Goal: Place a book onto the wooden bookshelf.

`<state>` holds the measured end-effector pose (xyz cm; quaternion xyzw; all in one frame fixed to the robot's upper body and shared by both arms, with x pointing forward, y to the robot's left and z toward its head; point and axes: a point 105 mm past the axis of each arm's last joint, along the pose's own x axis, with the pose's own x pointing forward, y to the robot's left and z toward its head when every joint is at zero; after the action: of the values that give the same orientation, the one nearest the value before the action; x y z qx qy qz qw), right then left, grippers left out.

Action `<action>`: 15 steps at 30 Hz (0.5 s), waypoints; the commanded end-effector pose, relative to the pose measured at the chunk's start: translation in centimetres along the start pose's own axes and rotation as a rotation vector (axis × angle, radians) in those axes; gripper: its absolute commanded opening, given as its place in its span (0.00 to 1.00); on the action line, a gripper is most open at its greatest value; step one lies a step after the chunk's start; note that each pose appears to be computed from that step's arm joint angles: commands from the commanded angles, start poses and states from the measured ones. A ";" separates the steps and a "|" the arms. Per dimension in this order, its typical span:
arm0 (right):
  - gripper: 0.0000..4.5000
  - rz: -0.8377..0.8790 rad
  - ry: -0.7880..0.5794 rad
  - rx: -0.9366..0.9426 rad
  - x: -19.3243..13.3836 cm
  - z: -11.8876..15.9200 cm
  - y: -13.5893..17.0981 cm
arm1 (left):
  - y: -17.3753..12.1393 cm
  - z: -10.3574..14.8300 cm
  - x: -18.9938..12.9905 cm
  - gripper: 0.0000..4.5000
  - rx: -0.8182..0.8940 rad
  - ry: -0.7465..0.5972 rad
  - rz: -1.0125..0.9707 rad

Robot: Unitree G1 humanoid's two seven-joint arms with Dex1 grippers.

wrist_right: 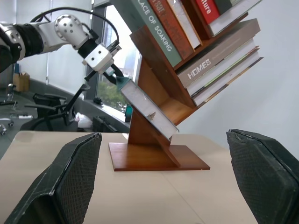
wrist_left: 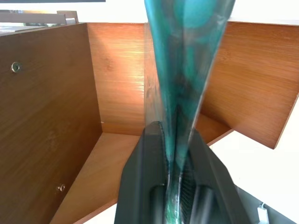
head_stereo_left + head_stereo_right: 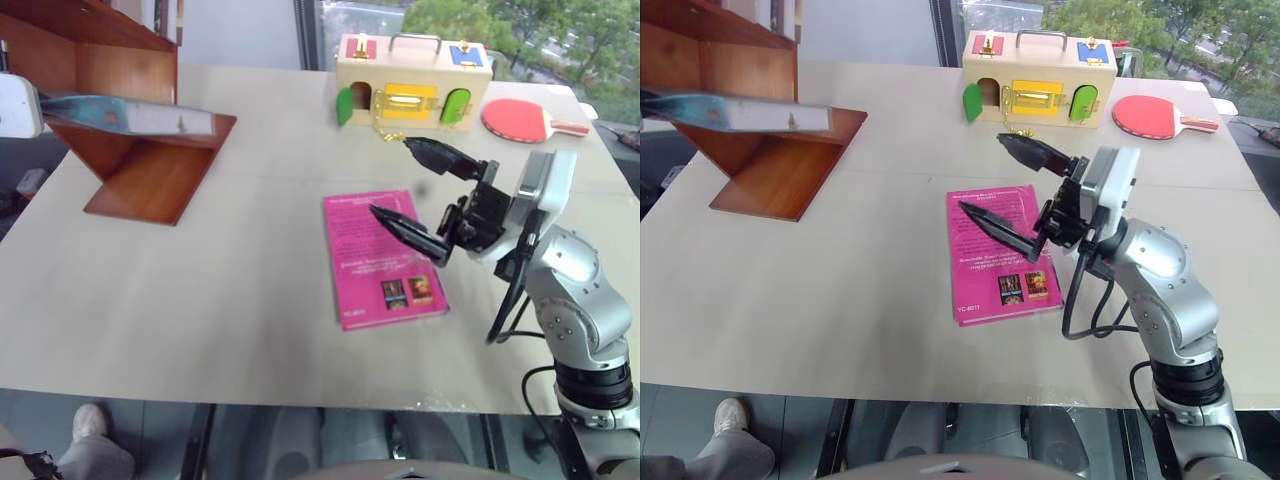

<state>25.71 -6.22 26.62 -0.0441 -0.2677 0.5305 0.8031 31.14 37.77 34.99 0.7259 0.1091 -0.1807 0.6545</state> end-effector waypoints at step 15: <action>1.00 0.134 -0.004 0.023 0.0 0.4 -0.2 | -0.3 4.7 -4.3 0.87 -0.222 -0.448 0.173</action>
<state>26.06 -6.16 26.18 -0.0453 -0.2426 0.5805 0.7760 27.80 35.27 32.69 0.6053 -0.0096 -0.2766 0.7463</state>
